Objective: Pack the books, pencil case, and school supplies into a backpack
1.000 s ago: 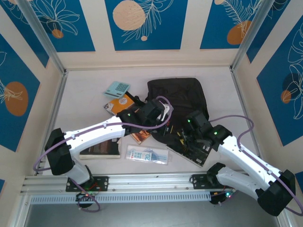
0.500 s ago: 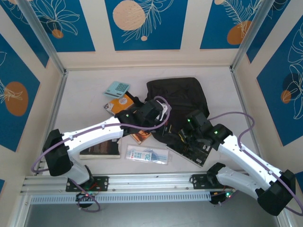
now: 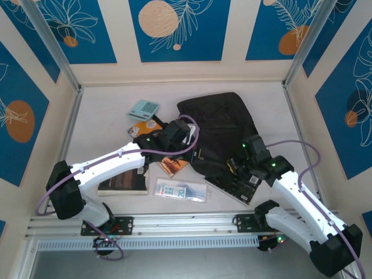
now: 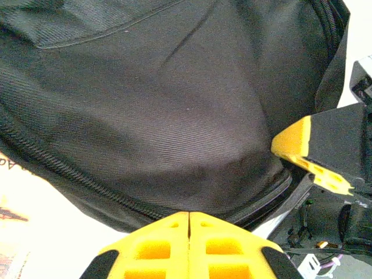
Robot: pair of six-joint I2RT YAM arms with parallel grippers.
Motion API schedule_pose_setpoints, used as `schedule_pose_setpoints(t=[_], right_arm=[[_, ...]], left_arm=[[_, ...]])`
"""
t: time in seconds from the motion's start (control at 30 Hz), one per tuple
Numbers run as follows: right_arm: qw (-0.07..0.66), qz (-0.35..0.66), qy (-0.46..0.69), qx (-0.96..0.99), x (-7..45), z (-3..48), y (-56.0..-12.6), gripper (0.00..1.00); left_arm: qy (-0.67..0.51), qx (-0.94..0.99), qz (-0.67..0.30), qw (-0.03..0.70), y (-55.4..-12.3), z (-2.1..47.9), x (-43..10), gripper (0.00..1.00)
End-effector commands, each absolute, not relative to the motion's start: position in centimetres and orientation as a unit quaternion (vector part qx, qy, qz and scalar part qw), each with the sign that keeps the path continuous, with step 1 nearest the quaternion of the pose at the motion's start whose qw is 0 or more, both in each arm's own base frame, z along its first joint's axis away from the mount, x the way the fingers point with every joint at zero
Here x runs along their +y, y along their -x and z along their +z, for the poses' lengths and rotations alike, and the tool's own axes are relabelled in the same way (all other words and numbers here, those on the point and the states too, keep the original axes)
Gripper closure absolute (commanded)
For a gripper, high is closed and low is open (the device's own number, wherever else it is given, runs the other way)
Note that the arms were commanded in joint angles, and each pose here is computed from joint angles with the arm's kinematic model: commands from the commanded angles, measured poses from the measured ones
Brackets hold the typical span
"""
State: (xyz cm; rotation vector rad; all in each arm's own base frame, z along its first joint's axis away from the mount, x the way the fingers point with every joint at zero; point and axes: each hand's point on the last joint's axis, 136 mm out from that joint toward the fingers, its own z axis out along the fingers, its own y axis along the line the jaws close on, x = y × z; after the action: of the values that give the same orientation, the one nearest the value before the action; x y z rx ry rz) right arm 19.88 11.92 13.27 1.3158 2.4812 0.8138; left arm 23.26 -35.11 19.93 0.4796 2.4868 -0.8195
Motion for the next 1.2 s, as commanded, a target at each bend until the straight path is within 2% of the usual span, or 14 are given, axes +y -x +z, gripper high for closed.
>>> schedule_pose_setpoints(t=[0.0,0.33,0.43,0.57,0.6,0.7,0.8,0.87,1.17], right_arm=[[0.121,0.233,-0.441,0.858,9.2,11.5,-19.6,1.00],[0.168,0.243,-0.389,0.873,6.8,12.4,-22.9,0.99],[0.171,0.268,-0.373,0.871,7.2,13.0,-23.6,0.86],[0.210,0.318,-0.318,0.868,8.8,16.2,-24.3,0.51],[0.224,0.320,-0.310,0.867,8.7,17.0,-24.3,0.48],[0.231,0.313,-0.312,0.867,8.4,18.5,-23.4,0.45],[0.178,0.311,-0.345,0.868,8.8,18.3,-22.0,0.41],[0.151,0.320,-0.371,0.858,9.4,18.0,-21.2,0.41],[0.114,0.363,-0.419,0.825,13.1,19.1,-20.2,0.42]], left_arm=[[-0.163,0.911,-0.282,0.252,-23.7,20.8,-33.0,1.00],[-0.188,0.907,-0.290,0.241,-23.6,21.3,-34.2,1.00],[-0.198,0.902,-0.301,0.237,-23.8,21.9,-35.5,1.00],[-0.214,0.895,-0.312,0.235,-24.2,23.1,-37.6,1.00],[-0.216,0.894,-0.314,0.235,-24.4,23.3,-37.9,1.00],[-0.221,0.888,-0.329,0.232,-24.4,24.0,-39.0,1.00],[-0.225,0.885,-0.340,0.226,-24.1,24.2,-39.8,1.00],[-0.230,0.882,-0.346,0.223,-23.6,24.4,-40.3,1.00],[-0.247,0.877,-0.351,0.216,-21.7,24.3,-41.5,1.00]])
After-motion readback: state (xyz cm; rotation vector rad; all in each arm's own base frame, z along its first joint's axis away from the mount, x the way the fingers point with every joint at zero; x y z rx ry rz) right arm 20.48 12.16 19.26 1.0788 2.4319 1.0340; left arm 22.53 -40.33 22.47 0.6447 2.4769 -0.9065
